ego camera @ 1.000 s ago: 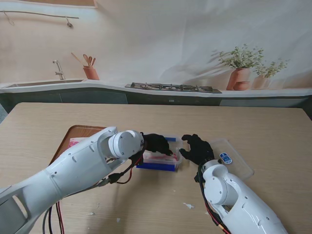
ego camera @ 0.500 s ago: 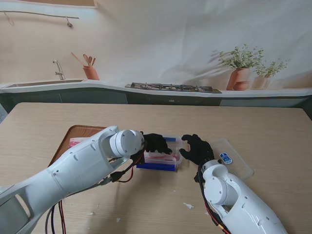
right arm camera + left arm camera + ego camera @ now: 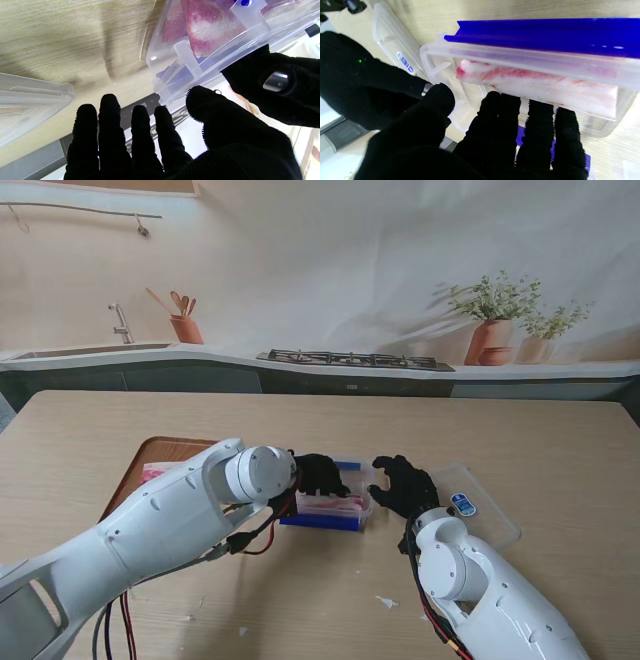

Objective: Separate the bacon slices onto the tray

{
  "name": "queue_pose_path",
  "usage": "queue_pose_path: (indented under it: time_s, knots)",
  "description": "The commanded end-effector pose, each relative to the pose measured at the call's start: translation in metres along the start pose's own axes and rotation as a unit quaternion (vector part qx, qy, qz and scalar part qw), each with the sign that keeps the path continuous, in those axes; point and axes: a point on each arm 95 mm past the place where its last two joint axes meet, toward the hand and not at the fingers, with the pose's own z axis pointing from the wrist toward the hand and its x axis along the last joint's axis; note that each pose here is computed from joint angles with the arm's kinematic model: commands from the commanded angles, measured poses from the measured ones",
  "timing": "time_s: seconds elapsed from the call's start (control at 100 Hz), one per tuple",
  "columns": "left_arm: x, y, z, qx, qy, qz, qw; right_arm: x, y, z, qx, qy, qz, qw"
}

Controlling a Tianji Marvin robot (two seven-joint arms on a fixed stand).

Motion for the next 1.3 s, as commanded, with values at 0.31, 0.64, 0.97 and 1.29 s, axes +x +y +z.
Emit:
queue_pose_path:
  time_s: [0.31,0.64,0.97,1.29]
  knots:
    - [-0.004,-0.006,0.004,-0.033,0.009,0.098,0.9946,0.003,-0.006,-0.002,0.011,0.001,0.004,0.9999]
    - [-0.009,-0.007,0.009,-0.035,0.014,0.155,0.9872,0.003,-0.007,-0.002,0.011,0.000,0.005,0.9999]
    - [-0.008,-0.006,0.007,-0.046,0.018,0.147,0.9878,0.003,-0.007,-0.002,0.011,-0.001,0.005,0.9999]
    - [-0.009,-0.005,0.010,-0.055,0.025,0.164,0.9846,0.003,-0.007,-0.001,0.012,0.000,0.006,0.9999]
